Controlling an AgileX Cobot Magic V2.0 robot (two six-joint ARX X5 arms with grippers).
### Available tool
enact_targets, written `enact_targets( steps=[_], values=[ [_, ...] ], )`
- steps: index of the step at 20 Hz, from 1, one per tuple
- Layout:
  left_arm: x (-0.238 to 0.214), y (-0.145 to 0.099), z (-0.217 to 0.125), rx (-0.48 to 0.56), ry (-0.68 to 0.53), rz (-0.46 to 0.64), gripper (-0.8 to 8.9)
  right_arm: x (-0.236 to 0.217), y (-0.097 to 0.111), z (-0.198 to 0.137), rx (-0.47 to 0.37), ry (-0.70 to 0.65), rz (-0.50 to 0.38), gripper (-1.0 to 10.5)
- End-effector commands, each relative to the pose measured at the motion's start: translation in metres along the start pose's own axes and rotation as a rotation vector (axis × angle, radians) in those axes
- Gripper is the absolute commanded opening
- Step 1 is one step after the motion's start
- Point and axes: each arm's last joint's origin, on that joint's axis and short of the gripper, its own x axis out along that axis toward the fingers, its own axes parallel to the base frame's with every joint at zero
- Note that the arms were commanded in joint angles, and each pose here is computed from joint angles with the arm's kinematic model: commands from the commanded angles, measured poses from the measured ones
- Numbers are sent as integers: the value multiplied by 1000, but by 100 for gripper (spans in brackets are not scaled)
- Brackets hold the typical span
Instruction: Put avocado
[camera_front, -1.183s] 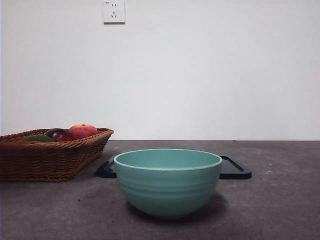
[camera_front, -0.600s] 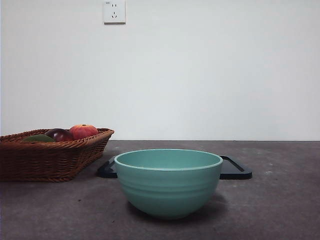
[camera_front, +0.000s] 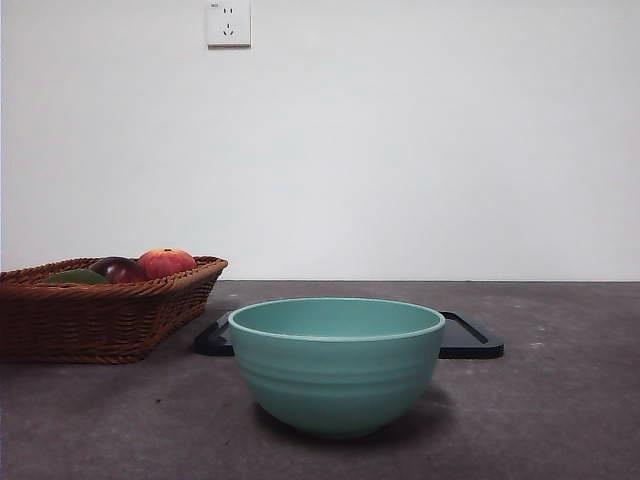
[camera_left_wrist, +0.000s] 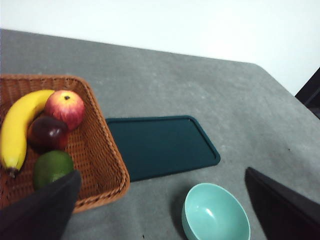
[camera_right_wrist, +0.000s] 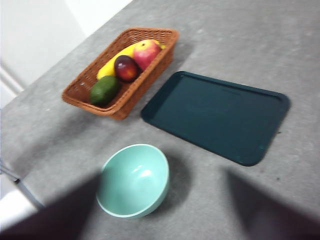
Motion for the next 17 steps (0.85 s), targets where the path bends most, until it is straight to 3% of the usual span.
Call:
enact_targets(
  steps=[1, 9, 17],
  values=[
    [-4, -3, 6, 11, -33, -22, 562, -3, 2, 5, -16, -19, 4, 643],
    [-3, -3, 5, 10, -19, -18, 559, -3, 2, 5, -16, -20, -3, 643],
    [25, 9, 7, 4, 221, 151, 557, -3, 2, 5, -15, -20, -2, 643]
  ],
)
